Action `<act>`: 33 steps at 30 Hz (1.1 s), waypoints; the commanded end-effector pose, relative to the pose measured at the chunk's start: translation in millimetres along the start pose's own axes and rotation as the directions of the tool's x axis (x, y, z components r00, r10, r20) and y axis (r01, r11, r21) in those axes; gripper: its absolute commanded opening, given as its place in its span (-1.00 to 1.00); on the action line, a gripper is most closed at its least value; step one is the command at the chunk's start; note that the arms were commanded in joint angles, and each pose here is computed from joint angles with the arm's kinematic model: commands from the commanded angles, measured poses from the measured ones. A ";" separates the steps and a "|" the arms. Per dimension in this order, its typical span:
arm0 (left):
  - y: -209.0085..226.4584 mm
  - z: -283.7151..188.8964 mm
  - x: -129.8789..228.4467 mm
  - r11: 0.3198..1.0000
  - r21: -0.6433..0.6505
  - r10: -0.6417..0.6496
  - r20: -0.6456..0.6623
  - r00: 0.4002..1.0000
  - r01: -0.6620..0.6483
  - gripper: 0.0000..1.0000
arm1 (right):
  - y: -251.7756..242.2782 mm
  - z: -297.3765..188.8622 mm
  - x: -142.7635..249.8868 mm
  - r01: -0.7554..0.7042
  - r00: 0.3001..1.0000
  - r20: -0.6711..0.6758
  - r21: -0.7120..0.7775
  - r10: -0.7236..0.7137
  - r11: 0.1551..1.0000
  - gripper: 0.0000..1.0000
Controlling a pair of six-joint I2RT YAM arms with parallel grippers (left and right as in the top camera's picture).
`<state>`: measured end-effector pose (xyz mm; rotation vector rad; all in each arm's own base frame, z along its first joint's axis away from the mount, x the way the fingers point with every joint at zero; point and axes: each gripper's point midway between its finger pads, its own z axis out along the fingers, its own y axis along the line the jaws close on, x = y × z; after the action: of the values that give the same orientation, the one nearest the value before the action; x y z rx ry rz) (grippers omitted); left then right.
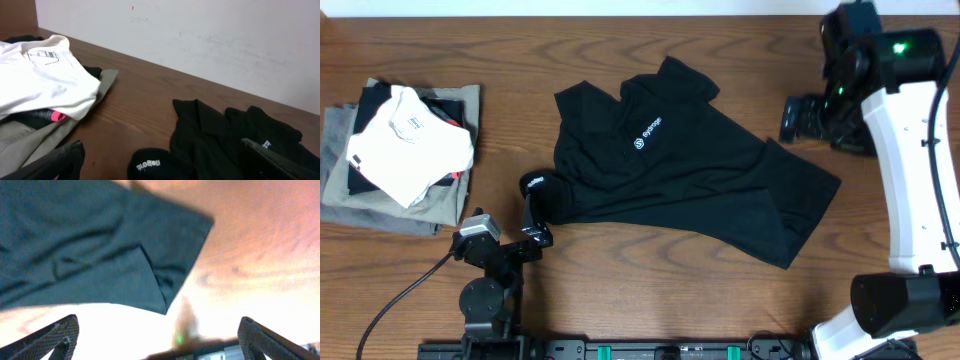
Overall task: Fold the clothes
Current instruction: 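Grasp the right side of the black t-shirt with the right gripper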
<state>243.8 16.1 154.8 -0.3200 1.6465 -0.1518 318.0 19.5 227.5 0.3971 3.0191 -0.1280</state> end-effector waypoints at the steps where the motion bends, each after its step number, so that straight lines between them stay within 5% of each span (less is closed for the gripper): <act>1: 7.9 1.5 16.9 0.999 -0.027 0.019 -0.046 0.999 -0.020 0.96 | 0.6 32.3 21.7 -0.018 0.992 -0.125 0.007 0.018 1.000 0.97; 11: 7.9 1.5 16.8 0.999 -0.027 0.019 -0.046 0.999 -0.020 0.96 | 27.1 118.0 40.1 0.070 0.975 -0.198 -0.131 -0.096 0.989 0.99; 24: 7.9 1.5 16.9 0.999 -0.027 0.019 -0.046 0.999 -0.020 0.96 | 29.1 180.9 27.9 0.211 0.970 -0.054 -0.295 -0.237 0.932 0.98; 33: 7.9 1.5 16.9 0.999 -0.027 0.019 -0.046 0.999 -0.020 0.96 | 39.3 182.6 9.0 0.283 0.958 0.053 -0.308 -0.280 0.908 0.75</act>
<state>243.8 16.0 154.8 -0.3198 1.6470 -0.1521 333.2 37.8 41.3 -0.0158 3.0122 0.3000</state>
